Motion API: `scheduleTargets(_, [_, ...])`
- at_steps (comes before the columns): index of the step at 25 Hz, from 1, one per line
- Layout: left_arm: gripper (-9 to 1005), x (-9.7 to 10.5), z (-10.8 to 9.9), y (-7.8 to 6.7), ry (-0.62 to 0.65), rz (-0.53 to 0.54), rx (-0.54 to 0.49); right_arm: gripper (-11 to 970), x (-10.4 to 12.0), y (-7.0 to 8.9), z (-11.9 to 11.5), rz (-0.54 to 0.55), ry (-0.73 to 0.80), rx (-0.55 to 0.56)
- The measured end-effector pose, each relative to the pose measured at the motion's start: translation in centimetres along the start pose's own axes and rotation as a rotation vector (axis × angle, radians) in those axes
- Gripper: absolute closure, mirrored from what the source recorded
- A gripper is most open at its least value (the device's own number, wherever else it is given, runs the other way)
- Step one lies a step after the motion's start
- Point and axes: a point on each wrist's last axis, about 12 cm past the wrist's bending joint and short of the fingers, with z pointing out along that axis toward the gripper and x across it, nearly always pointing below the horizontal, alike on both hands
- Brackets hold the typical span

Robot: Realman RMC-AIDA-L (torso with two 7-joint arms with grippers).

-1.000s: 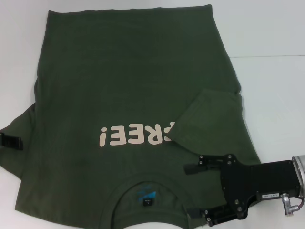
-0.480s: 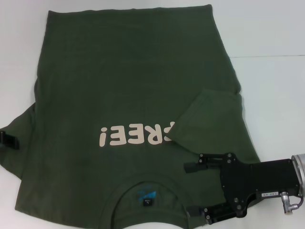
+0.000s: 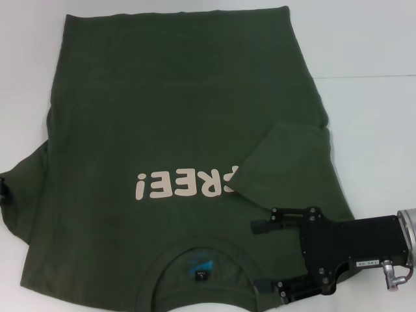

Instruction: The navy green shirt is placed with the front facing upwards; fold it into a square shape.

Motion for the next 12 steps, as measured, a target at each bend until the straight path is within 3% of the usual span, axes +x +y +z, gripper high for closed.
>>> scheduleTargets(3, [813,0.04,0.01,0.07,-0.001,0.000,-0.002,59,-0.07,-0.07,0.04,0.006,0.000,-0.001])
scheduleTargets(8, [973,0.03,0.04,0.15,-0.006,0.005,-0.007,60,-0.15,-0.14,0.08,0.009,0.000,-0.002])
scheduleTargets(12, [975,0.14,0.02,0.33,-0.010,0.021,-0.013,60,-0.17,-0.21,0.01,0.009,-0.002,0.005])
